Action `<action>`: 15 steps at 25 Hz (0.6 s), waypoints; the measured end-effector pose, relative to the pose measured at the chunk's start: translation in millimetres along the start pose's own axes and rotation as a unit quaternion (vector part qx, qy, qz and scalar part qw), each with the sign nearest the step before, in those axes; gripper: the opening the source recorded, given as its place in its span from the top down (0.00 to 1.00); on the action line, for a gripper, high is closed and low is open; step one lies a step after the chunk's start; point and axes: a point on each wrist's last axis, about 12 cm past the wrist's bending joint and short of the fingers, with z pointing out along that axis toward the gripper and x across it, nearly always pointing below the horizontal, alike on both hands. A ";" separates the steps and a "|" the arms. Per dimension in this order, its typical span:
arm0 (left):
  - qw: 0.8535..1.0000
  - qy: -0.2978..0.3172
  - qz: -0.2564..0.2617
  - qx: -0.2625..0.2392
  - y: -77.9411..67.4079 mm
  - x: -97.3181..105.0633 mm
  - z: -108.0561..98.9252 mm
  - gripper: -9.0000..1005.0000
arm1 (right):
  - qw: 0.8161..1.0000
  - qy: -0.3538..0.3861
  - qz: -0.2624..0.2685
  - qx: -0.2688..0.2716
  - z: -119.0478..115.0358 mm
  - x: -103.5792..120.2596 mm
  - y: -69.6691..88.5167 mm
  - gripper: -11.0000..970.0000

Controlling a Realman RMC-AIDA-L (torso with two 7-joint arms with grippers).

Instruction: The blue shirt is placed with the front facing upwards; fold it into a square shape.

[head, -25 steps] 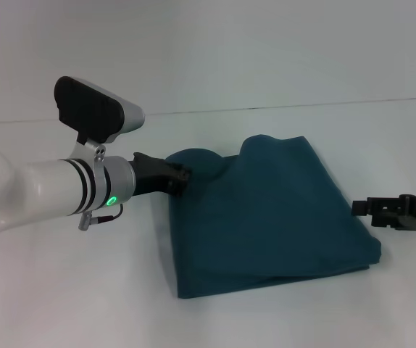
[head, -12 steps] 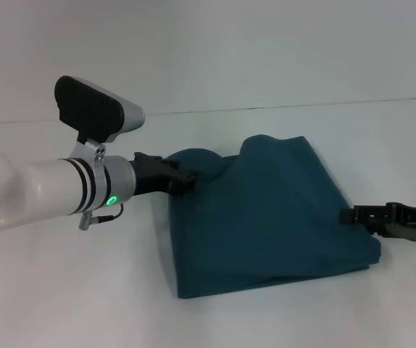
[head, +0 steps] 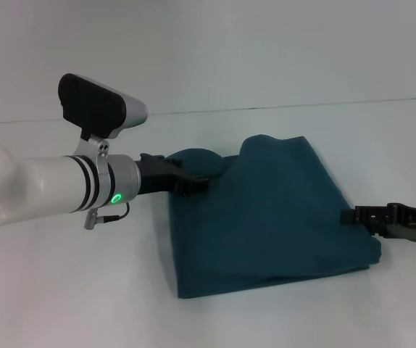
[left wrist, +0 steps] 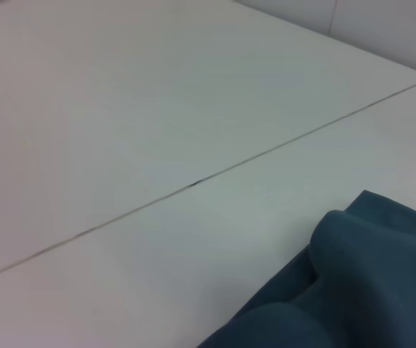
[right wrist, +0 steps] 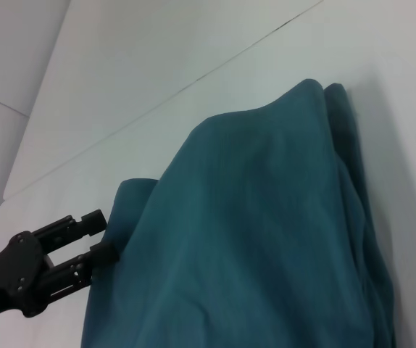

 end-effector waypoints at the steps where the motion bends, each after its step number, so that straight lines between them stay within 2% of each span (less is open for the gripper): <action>1: 1.000 0.000 -0.001 -0.002 0.5 0.2 0.2 0.43 | 1.000 0.000 0.000 0.000 -0.1 0.0 -0.1 0.24; 6: 1.000 -0.007 -0.007 -0.025 6.5 1.1 -0.5 0.34 | 1.000 0.000 0.000 0.000 -0.3 0.4 -0.3 0.24; 15: 1.000 -0.001 -0.002 -0.030 5.6 3.4 2.0 0.35 | 1.000 0.000 0.000 -0.003 0.8 0.3 0.8 0.24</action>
